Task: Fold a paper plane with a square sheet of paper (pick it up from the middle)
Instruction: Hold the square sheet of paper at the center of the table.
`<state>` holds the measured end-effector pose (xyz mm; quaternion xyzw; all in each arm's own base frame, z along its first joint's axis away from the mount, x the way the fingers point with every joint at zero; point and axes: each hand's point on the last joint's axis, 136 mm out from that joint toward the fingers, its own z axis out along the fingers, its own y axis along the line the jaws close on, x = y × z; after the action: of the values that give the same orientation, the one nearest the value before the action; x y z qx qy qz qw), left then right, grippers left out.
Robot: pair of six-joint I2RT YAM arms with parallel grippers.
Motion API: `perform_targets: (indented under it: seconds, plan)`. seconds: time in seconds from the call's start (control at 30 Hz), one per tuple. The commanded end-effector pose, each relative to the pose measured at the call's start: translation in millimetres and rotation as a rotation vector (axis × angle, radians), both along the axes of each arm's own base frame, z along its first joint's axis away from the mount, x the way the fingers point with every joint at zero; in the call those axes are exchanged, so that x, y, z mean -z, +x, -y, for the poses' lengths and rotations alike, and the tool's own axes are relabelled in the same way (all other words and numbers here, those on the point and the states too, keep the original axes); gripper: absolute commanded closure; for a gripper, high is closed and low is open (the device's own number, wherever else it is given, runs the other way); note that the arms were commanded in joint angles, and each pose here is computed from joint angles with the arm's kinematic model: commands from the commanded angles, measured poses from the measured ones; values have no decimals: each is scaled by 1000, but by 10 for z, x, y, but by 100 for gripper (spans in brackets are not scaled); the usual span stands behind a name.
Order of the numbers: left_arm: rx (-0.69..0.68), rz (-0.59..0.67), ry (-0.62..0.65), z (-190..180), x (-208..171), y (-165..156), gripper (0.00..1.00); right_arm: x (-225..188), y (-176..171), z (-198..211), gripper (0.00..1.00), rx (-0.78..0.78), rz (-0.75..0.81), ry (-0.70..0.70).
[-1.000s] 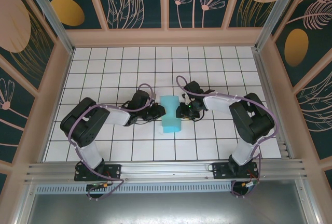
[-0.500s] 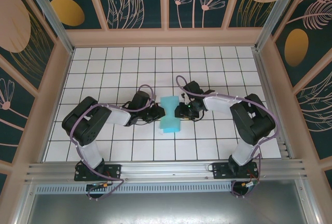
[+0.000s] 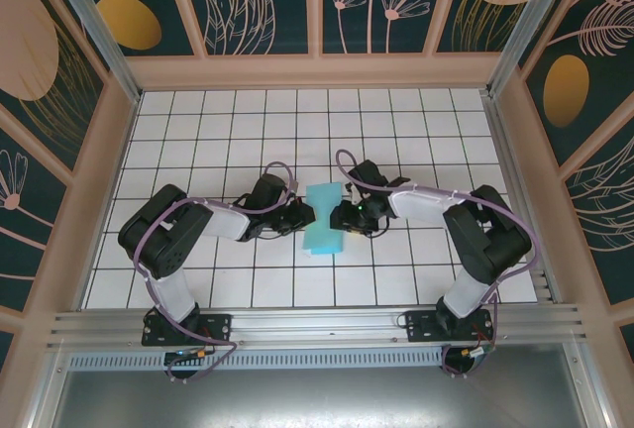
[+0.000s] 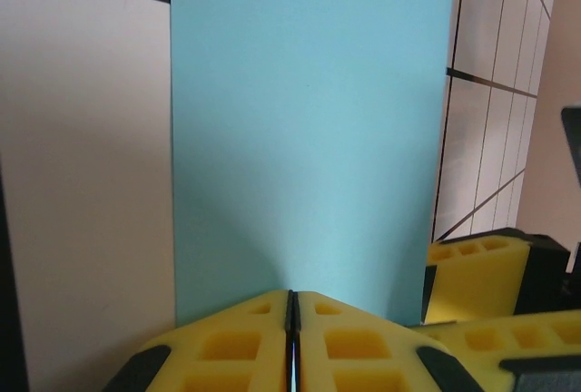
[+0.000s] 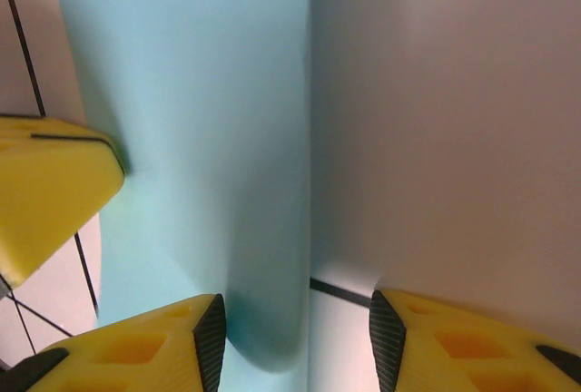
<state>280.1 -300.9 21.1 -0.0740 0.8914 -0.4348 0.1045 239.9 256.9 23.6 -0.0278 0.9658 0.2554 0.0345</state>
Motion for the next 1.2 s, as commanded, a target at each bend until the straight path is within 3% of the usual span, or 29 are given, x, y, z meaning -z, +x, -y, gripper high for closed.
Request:
perform_targets:
  seconds: [0.0, 0.43, 1.17]
  plan:
    - [13, 1, -8, 19, 22, -36, 88, 39, -189, 14, 55, -8, -56, 4]
    - [5, 45, -30, 31, -195, 11, 85, 195, -271, 160, 75, 2, -76, -25]
    - [-25, 71, 1, -54, -294, 26, 78, 380, -275, 338, 82, -23, -81, -71]
